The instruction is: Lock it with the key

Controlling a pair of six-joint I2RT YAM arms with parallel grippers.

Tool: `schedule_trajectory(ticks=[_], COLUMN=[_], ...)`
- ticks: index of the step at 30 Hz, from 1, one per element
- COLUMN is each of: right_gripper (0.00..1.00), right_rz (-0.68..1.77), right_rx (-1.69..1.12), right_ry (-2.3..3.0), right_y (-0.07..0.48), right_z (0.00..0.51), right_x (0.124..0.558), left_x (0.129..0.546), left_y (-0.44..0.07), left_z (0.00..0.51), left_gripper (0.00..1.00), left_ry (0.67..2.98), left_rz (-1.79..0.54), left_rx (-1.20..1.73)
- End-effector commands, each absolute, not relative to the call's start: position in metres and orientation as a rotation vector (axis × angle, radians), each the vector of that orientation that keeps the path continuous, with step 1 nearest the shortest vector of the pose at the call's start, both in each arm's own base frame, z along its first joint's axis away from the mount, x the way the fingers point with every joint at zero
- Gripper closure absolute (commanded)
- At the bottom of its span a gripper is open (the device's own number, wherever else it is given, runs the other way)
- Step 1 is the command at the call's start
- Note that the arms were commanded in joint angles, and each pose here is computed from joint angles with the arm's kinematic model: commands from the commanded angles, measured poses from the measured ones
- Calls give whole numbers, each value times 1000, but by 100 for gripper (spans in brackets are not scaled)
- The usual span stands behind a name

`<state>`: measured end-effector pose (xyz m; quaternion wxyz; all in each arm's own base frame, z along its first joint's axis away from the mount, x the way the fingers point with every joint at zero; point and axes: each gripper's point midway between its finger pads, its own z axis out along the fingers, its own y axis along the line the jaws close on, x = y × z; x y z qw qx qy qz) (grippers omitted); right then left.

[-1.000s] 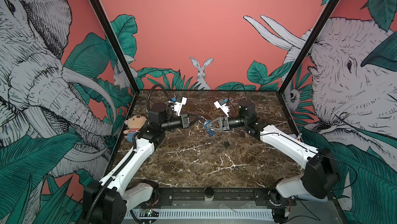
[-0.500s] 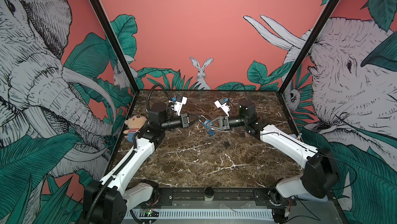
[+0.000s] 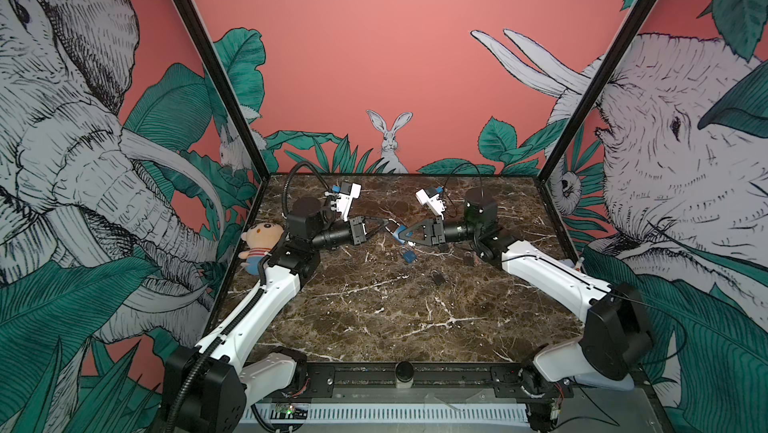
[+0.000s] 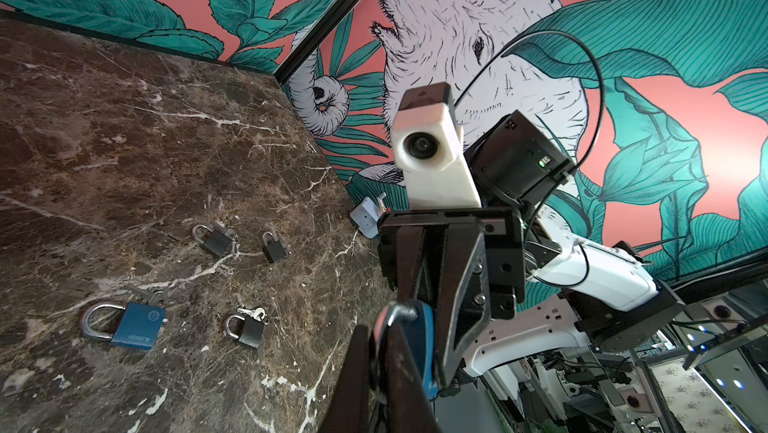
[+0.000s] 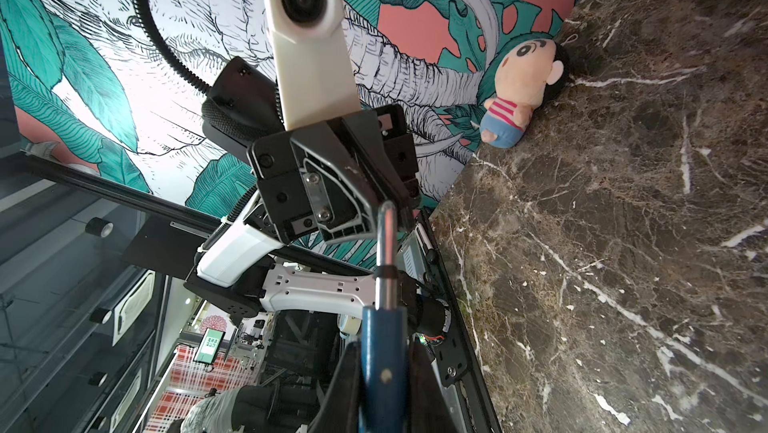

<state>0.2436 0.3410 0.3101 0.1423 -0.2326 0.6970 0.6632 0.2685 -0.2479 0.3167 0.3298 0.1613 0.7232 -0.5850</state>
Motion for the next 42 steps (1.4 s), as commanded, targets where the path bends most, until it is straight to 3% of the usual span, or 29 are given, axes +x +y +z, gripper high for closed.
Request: schedule_trajectory(ticks=[1, 29, 42], right_gripper=[100, 100, 100], right_rz=[1877, 1766, 1720], right_rx=[-840, -808, -771], right_ry=[1747, 1815, 1907], right_y=[341, 354, 350], right_z=[360, 338, 310], right_x=[233, 262, 263], left_x=[255, 169, 195], left_y=[-260, -290, -288], left_z=[287, 235, 257], left_gripper=[100, 100, 100], left_ry=[1994, 2150, 2092], left_rz=[-1577, -1685, -1536], left_rx=[443, 517, 490])
